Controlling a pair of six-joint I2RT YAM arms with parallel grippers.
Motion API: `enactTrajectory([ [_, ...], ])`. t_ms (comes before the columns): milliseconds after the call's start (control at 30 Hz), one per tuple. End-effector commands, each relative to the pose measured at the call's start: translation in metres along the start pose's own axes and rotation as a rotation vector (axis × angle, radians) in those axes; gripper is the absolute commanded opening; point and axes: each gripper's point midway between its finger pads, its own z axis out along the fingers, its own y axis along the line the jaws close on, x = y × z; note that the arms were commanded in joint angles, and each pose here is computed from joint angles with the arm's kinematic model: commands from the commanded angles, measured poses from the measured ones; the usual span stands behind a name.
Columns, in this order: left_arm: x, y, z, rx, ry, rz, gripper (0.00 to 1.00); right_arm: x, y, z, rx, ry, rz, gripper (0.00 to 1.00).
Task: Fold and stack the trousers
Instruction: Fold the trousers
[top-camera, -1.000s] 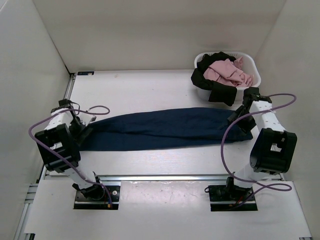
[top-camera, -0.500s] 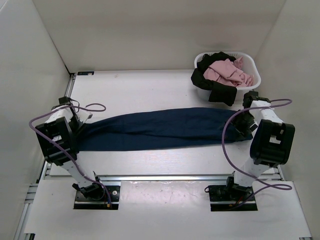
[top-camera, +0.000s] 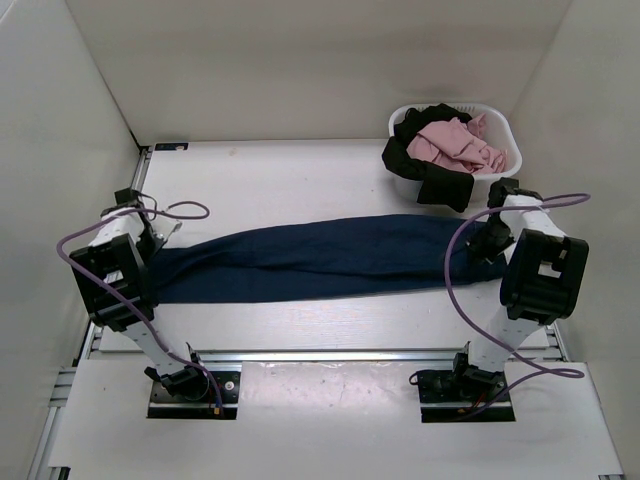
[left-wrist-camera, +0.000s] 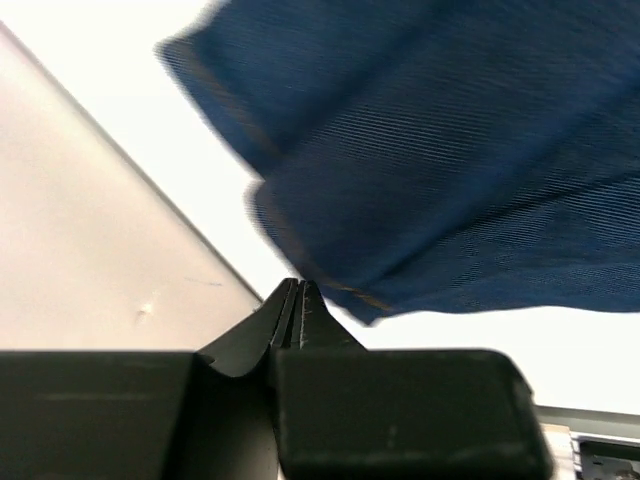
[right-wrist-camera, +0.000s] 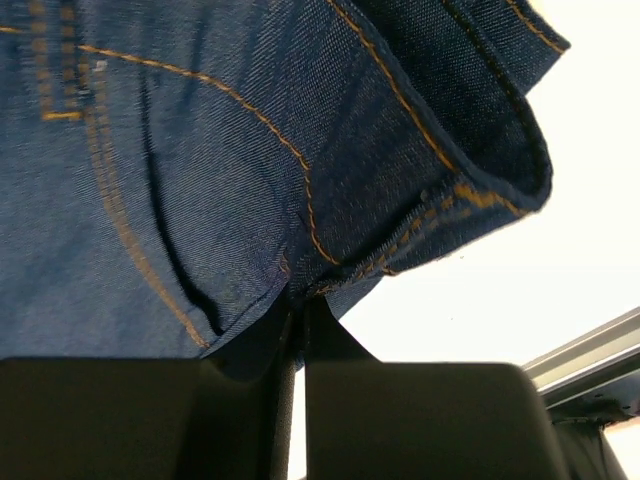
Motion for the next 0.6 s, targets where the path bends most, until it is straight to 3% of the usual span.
enactTrajectory([
  [0, -0.025, 0.039, -0.037, -0.118, -0.131, -0.040, 0.14, -0.027, 0.001, -0.019, 0.011, -0.094, 0.012, 0.00],
  [167, -0.043, 0.053, -0.053, -0.148, -0.199, -0.051, 0.14, -0.046, 0.013, -0.043, -0.037, -0.153, 0.011, 0.00],
  [233, -0.032, 0.029, -0.048, -0.049, -0.139, 0.034, 0.16, -0.047, 0.016, -0.049, -0.049, -0.153, 0.001, 0.00],
  [267, -0.031, 0.018, -0.049, -0.008, -0.125, 0.064, 0.26, -0.047, 0.016, -0.046, -0.043, -0.146, -0.001, 0.00],
  [300, -0.026, 0.005, -0.045, 0.039, -0.104, 0.106, 0.52, -0.042, 0.015, -0.043, -0.047, -0.127, -0.003, 0.00],
  [333, -0.012, -0.013, -0.040, 0.082, -0.071, 0.125, 0.63, -0.039, 0.013, -0.040, -0.039, -0.118, -0.005, 0.00],
  [467, 0.011, -0.034, -0.028, 0.047, -0.061, 0.194, 0.81, -0.028, 0.008, -0.028, -0.030, -0.092, 0.001, 0.00],
  [567, 0.012, -0.045, -0.026, 0.038, -0.099, 0.231, 0.85, -0.028, 0.008, -0.028, -0.030, -0.092, 0.001, 0.00],
])
